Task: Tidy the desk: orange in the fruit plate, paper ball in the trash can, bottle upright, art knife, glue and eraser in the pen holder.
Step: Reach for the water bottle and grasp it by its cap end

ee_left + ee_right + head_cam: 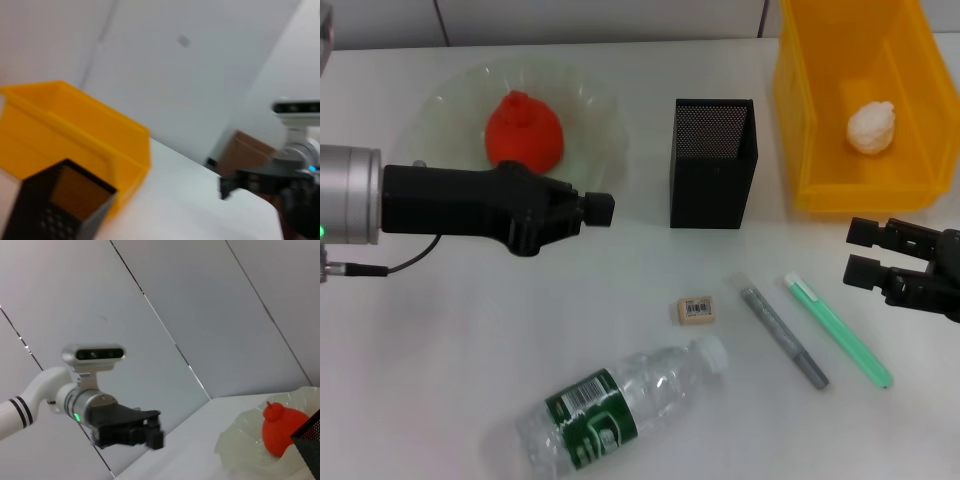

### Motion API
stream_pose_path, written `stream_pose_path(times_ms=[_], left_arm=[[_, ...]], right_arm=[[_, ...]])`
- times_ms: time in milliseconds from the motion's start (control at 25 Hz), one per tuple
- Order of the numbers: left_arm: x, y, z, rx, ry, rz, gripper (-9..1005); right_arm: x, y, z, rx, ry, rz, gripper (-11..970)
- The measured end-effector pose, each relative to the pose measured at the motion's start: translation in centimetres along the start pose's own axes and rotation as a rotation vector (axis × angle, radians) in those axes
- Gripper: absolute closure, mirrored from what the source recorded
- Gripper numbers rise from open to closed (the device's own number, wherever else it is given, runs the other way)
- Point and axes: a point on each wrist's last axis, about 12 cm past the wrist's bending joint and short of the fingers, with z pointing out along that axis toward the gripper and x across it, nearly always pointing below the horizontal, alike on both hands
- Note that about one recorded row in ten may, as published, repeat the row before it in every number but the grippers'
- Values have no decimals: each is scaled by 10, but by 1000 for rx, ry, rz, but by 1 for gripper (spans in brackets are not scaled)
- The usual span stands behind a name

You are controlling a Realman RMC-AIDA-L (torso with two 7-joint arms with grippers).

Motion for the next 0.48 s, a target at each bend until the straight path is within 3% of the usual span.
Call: stream_pose_path(times_ms=[200, 280, 360, 480], left_arm=[[-19, -8, 2, 9, 110, -21, 942], [-32, -16, 23, -2, 266, -51, 964], [-34, -17, 28, -2, 303, -58, 985], [-42, -21, 48, 4, 398, -56, 873]], right_arm=[[-2, -2, -5, 30, -15, -8, 150], [-2, -3, -13, 62, -39, -26, 150], [-2, -3, -17, 71, -38, -36, 150], [1, -2, -27, 88, -27, -72, 150]])
